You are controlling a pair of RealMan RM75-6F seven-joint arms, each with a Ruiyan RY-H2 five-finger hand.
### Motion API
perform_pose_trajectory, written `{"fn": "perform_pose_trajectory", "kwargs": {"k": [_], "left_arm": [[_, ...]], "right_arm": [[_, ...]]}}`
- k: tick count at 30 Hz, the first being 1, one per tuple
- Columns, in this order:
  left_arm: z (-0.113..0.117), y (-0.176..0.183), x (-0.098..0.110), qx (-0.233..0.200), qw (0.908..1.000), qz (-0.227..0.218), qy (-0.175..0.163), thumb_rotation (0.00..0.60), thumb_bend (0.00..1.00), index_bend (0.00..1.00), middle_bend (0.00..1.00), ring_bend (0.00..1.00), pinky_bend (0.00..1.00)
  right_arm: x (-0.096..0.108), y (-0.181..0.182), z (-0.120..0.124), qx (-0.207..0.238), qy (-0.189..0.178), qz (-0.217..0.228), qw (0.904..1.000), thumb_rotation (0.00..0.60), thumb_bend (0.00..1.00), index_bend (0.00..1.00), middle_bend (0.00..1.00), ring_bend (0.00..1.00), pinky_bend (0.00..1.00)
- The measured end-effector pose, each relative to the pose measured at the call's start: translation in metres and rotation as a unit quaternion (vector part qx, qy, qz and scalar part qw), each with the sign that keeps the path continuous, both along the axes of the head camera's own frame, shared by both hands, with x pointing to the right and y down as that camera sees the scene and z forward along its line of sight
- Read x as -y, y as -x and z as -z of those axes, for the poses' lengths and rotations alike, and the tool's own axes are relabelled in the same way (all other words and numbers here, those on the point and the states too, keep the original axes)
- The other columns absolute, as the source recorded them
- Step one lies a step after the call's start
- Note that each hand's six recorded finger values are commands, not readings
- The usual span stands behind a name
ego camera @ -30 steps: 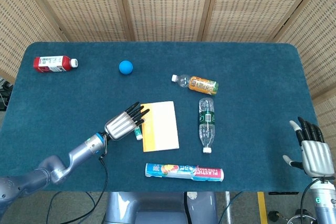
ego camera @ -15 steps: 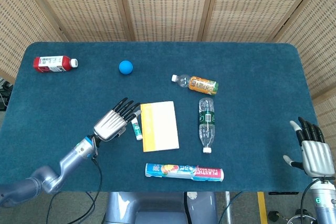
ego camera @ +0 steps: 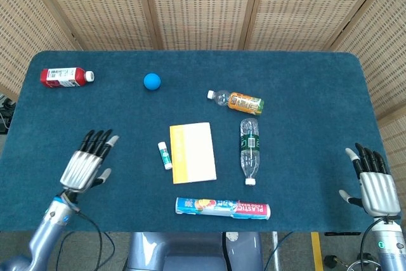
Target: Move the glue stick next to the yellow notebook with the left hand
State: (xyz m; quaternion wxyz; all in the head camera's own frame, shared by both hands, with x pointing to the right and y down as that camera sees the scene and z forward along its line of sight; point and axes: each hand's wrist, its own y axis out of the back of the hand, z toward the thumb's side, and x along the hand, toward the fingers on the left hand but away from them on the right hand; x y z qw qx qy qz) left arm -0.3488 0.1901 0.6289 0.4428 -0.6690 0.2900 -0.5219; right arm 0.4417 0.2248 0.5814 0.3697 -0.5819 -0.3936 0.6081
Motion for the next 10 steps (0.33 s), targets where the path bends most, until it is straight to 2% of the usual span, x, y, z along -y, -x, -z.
{"fn": "perform_pose_trajectory", "kwargs": {"k": [4,7,10], "left_arm": [[0.011,0.047,-0.031,0.047,0.9961,0.069,0.029,0.574,0.32,0.00,0.00,0.00,0.00],[0.019,0.065,-0.042,0.071,0.9931,0.086,0.036,0.574,0.32,0.00,0.00,0.00,0.00],[0.025,0.071,-0.045,0.078,0.9927,0.088,0.028,0.575,0.32,0.00,0.00,0.00,0.00]], "right_arm": [[-0.001,0.002,0.000,-0.005,0.001,0.004,1.0000,0.600,0.00,0.10,0.00,0.00,0.03],[-0.001,0.002,0.001,-0.005,0.001,0.005,1.0000,0.600,0.00,0.10,0.00,0.00,0.03],[-0.002,0.005,0.001,-0.003,0.000,0.008,1.0000,0.600,0.00,0.10,0.00,0.00,0.03]]}}
